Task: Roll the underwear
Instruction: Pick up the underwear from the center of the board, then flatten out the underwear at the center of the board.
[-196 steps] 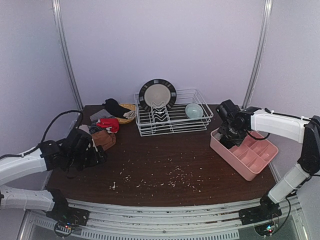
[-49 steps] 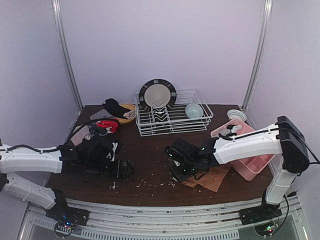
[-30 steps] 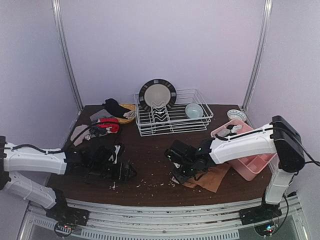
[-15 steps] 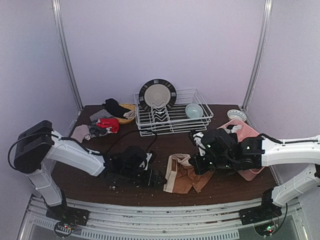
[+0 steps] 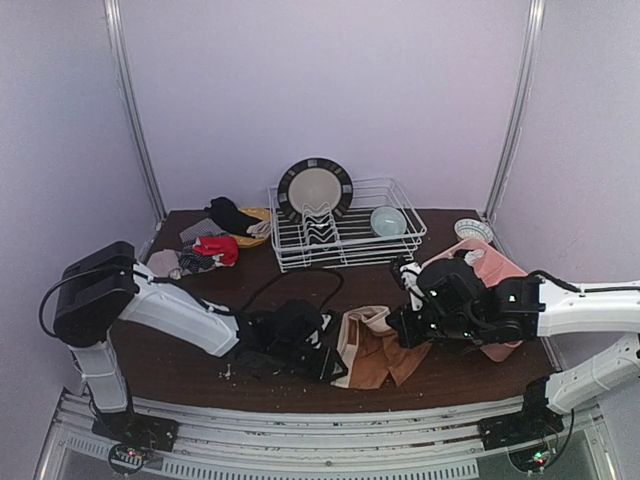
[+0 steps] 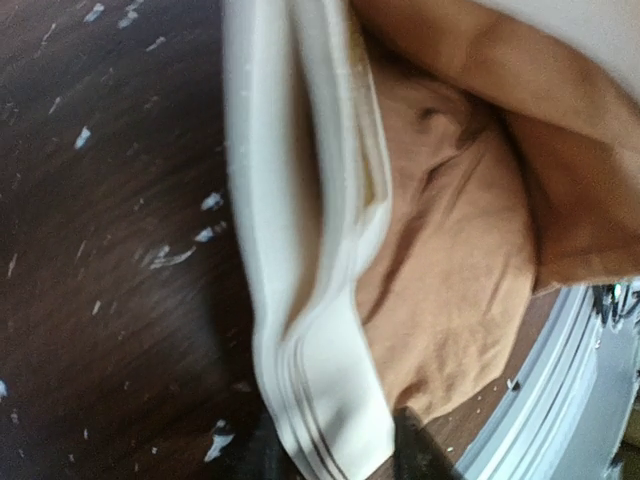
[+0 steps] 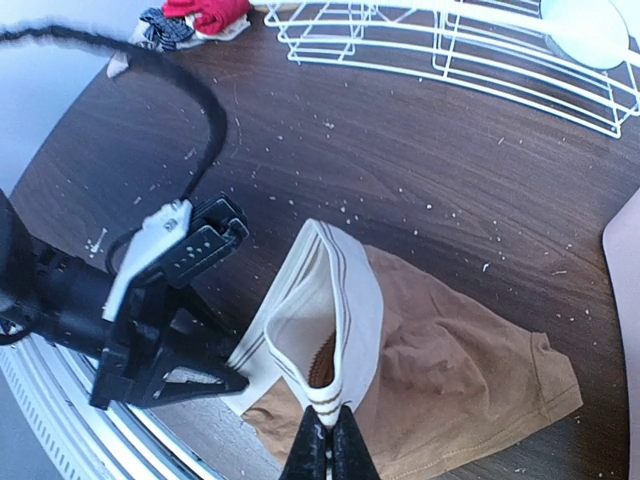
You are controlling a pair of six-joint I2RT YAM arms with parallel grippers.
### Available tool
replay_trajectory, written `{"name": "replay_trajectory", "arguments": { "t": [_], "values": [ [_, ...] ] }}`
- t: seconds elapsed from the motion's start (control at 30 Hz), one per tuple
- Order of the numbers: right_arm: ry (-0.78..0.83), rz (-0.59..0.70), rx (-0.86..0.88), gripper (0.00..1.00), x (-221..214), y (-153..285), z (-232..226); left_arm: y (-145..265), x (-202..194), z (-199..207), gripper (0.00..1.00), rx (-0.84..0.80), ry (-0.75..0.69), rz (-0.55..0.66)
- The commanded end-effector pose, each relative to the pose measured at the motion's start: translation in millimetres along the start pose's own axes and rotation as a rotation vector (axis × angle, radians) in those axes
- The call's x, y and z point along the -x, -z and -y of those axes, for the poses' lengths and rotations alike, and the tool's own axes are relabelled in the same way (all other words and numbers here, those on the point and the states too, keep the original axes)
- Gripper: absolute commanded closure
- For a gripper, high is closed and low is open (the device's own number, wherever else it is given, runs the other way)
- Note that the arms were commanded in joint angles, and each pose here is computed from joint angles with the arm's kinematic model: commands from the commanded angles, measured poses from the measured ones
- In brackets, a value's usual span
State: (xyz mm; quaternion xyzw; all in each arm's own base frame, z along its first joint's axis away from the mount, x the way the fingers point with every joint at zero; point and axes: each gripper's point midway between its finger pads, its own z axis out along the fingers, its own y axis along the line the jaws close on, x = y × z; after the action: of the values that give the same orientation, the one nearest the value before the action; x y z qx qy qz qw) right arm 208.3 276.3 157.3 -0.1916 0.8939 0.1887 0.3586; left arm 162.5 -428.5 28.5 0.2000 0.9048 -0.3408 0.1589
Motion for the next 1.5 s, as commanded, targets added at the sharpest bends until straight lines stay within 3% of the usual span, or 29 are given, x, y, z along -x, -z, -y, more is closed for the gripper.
{"name": "replay_trajectory", "arguments": {
  "t": [0.0,0.17,0.37,0.6,0.83,1.0,1.13,1.23,1.47],
  "values": [
    [-0.029,0.051,0.008,1.00,9,13,3,-9,-45,-42,0.76,0.148,-0.018,-0.144],
    [-0.040,0.086,0.045,1.00,18,25,-1,-19,-47,-22,1.00,0.073,-0.058,-0.152],
    [-0.018,0.107,0.096,1.00,28,45,-8,0,-35,-16,1.00,0.101,-0.111,-0.078],
    [0.133,0.085,0.378,1.00,31,101,-56,110,-5,0,1.00,0.251,-0.300,0.146],
    [0.352,-0.043,0.600,1.00,-22,154,-117,192,-51,27,1.00,0.313,-0.373,0.201],
    [0.385,0.023,0.698,1.00,-29,183,-148,222,-85,54,1.00,0.330,-0.385,0.195],
    [0.351,0.120,0.521,1.00,-15,158,-119,226,-79,46,1.00,0.438,-0.375,0.224],
    [0.223,0.107,0.375,1.00,-1,116,-72,225,-52,31,1.00,0.501,-0.351,0.257],
    [-0.125,-0.011,0.167,1.00,2,3,37,177,29,-25,1.00,0.377,-0.215,0.236]
  ]
}}
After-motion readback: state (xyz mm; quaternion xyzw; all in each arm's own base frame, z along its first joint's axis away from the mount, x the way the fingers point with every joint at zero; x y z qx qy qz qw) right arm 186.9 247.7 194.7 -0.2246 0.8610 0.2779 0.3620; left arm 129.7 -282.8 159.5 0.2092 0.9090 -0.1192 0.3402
